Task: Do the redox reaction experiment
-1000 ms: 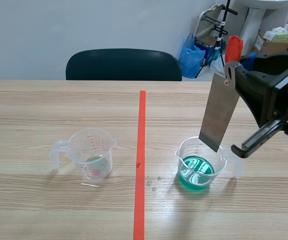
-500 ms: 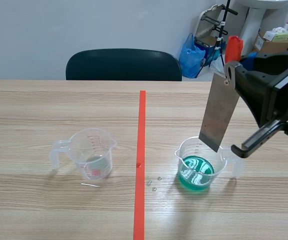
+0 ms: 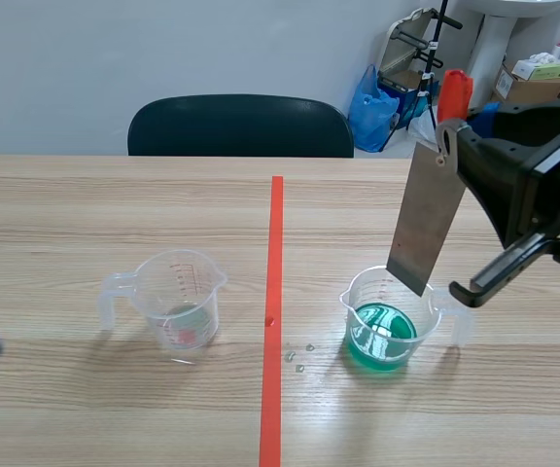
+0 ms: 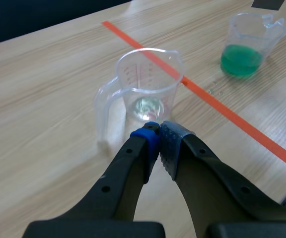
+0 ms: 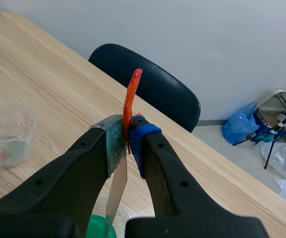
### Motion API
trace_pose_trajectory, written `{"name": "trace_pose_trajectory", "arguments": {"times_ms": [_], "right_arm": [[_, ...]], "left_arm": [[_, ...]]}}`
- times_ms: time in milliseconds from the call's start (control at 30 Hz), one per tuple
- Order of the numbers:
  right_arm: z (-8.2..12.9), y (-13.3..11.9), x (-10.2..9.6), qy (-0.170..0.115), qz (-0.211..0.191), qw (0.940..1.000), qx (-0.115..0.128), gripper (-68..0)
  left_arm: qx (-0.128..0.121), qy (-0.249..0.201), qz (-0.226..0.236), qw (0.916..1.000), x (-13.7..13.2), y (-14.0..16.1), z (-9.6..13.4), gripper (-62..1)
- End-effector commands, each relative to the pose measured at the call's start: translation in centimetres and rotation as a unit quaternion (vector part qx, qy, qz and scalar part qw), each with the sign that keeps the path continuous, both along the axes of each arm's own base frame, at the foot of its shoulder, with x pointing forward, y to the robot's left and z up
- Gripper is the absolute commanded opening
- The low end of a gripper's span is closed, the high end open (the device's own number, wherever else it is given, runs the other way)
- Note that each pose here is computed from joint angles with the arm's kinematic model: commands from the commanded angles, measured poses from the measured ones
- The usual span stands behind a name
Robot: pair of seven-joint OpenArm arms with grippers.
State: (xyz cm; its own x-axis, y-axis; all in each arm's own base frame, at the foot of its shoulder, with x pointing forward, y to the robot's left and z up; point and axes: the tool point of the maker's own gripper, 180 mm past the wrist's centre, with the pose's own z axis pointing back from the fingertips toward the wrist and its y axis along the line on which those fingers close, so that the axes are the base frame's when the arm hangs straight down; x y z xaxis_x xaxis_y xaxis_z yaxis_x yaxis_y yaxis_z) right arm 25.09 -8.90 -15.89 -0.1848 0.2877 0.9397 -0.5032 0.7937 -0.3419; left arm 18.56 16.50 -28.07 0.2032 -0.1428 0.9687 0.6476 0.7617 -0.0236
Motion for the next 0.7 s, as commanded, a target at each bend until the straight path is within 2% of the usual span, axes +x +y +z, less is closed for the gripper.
{"name": "trace_pose_trajectory", "arguments": {"times_ms": [0, 233, 467, 667], "right_arm": [[1.4, 0.2, 0.1, -0.022, 0.005, 0.9997, 0.004, -66.2], [1.4, 0.2, 0.1, -0.022, 0.005, 0.9997, 0.004, -66.2], [1.4, 0.2, 0.1, -0.022, 0.005, 0.9997, 0.004, -66.2], [1.4, 0.2, 0.1, -0.022, 0.005, 0.9997, 0.004, -66.2]], "left_arm": [[-0.026, -0.003, -0.015, 0.9996, 1.2, -1.7, 0.6, -58.2], [-0.087, 0.018, -0.089, 0.9920, 5.0, -9.1, 1.6, -58.2], [-0.102, 0.006, -0.124, 0.9870, 7.7, -15.9, 2.5, -58.2], [-0.122, 0.014, -0.155, 0.9802, 8.6, -20.7, 2.6, -58.3]]}}
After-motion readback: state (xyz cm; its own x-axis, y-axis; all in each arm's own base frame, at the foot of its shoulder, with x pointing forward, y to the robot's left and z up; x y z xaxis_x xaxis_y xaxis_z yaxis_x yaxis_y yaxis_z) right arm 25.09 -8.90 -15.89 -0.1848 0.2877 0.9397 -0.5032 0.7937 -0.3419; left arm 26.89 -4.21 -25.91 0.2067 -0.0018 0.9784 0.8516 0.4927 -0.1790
